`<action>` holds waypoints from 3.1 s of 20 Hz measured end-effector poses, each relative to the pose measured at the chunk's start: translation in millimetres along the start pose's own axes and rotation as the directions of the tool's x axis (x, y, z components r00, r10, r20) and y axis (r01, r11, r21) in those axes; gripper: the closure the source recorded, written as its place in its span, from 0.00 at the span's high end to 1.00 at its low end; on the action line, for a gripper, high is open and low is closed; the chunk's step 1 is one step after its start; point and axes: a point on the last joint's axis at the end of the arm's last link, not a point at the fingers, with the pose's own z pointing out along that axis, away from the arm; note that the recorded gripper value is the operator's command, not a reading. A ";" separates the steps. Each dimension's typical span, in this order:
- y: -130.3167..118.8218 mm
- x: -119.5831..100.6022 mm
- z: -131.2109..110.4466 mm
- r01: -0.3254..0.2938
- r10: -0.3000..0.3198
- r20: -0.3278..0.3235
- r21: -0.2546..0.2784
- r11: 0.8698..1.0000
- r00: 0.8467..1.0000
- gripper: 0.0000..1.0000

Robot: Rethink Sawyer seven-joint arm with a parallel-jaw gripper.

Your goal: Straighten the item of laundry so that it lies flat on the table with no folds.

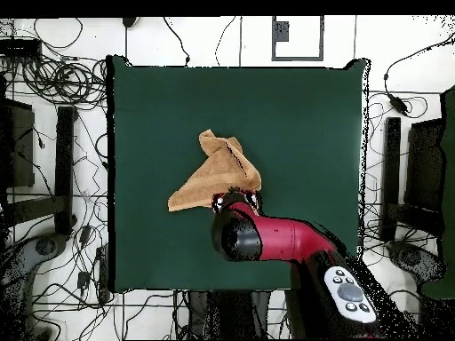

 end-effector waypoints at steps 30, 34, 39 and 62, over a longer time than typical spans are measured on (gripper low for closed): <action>2.7 -4.8 -15.7 0.028 -0.029 0.017 0.039 0.999 0.999 1.00; 3.0 -4.2 -15.6 0.028 -0.029 0.016 0.038 0.999 0.999 1.00; 3.1 -3.9 -15.6 0.028 -0.029 0.016 0.038 0.999 0.999 1.00; 13.0 20.7 -10.3 0.225 -0.225 -0.037 0.002 0.974 0.974 1.00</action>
